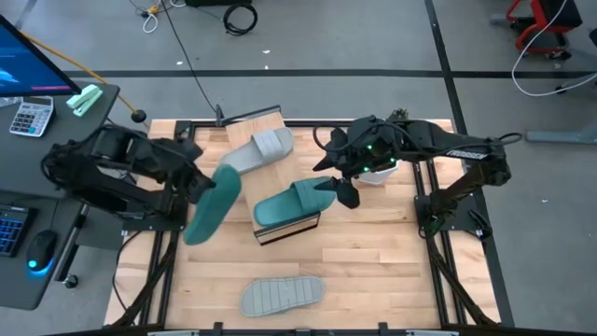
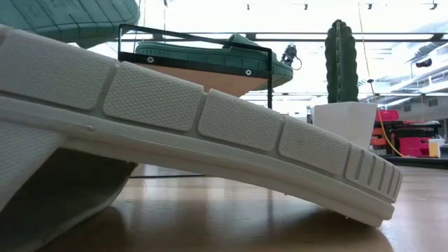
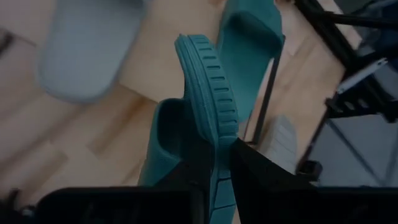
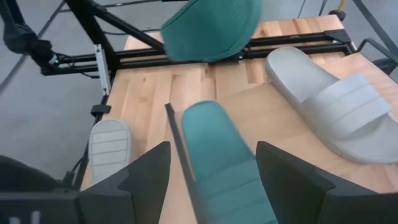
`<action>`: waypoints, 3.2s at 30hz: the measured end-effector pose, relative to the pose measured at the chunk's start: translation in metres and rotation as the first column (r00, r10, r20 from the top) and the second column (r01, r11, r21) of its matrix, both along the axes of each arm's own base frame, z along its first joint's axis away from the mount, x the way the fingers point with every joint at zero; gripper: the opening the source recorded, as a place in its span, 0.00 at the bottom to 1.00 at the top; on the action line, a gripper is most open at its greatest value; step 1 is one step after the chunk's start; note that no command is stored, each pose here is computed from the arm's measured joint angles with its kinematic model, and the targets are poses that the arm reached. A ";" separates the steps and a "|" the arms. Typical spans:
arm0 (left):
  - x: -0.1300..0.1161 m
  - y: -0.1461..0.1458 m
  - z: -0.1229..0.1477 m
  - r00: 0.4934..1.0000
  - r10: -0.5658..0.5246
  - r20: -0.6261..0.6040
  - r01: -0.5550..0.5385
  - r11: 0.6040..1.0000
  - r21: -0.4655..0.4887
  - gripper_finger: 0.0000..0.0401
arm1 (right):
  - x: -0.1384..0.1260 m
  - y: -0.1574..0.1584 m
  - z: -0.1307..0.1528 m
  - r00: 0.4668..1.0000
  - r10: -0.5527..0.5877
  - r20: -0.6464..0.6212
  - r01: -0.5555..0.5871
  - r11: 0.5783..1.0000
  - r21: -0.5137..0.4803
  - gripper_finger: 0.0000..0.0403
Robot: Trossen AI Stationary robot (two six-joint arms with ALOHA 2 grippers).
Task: Pick and place slides into the shelf
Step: Put the green slipper on the shelf
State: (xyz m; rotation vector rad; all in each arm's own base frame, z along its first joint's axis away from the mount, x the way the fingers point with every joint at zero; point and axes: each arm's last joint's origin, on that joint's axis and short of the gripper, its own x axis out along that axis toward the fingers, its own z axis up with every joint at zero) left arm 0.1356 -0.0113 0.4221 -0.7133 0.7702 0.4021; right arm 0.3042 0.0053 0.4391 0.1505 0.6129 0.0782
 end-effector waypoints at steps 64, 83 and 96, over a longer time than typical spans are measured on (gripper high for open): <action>0.155 0.064 0.046 0.997 0.046 -0.062 -0.008 0.856 0.516 0.10 | -0.198 0.033 0.053 0.999 -0.046 -0.006 0.046 0.980 0.193 0.02; 0.176 0.060 0.033 0.989 0.129 -0.066 -0.088 0.897 0.433 0.10 | -0.218 0.025 0.055 0.999 -0.030 0.029 0.025 0.986 0.166 0.01; 0.154 0.051 0.048 0.977 0.166 -0.134 -0.086 0.882 0.464 0.10 | -0.215 0.024 0.055 0.997 -0.065 0.037 0.060 0.989 0.132 0.01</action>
